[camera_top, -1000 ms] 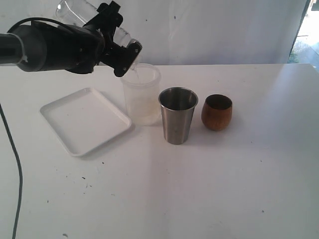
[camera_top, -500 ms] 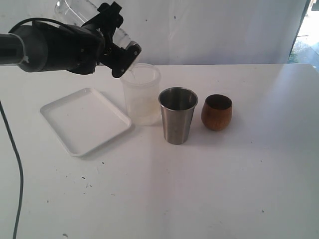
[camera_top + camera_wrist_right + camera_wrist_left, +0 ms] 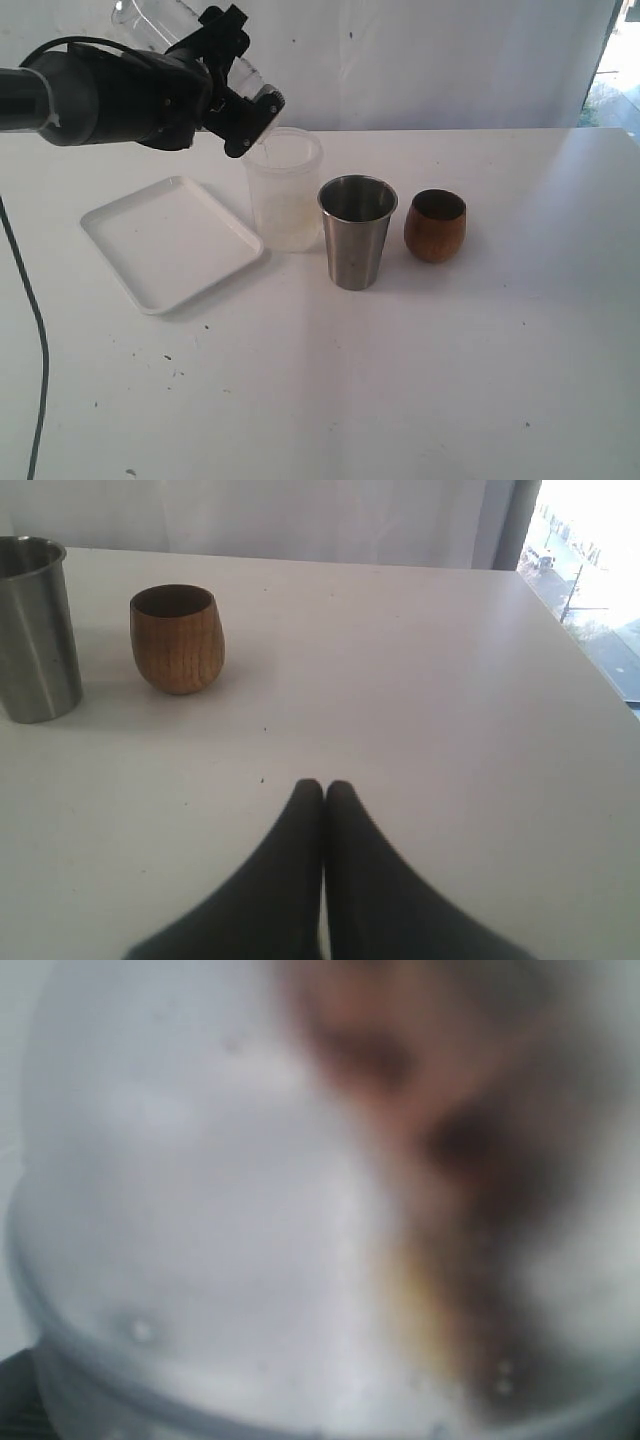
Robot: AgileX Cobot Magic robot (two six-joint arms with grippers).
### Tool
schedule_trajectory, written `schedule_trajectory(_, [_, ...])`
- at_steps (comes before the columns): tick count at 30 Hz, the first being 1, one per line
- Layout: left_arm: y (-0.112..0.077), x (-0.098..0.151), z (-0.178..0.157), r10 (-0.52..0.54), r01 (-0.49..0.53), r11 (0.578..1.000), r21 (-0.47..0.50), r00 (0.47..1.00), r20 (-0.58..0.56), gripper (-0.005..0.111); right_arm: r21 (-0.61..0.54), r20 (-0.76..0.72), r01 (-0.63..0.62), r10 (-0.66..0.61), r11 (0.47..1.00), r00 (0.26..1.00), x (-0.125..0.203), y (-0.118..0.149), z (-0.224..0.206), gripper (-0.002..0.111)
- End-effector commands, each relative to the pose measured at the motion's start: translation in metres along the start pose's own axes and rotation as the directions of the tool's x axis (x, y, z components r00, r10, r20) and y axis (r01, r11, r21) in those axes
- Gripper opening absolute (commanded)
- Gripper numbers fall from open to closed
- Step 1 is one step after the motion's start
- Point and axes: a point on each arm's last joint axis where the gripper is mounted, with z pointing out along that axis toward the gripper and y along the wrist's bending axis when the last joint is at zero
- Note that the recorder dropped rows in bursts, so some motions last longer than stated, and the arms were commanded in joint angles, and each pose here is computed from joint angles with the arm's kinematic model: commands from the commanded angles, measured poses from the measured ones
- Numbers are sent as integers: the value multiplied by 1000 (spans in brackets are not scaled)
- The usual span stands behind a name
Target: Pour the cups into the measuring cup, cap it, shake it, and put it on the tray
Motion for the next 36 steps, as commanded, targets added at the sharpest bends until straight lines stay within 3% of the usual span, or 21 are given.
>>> schedule_trajectory(1, [10, 10, -6, -8, 7, 1000, -26, 999, -38, 0, -5, 8, -4, 4, 1000, 1000, 1, 0, 0, 0])
schedule_trajectory(36, [9, 12, -6, 12, -13, 1000, -20, 999, -53, 0, -5, 8, -4, 4, 1000, 1000, 1, 0, 0, 0])
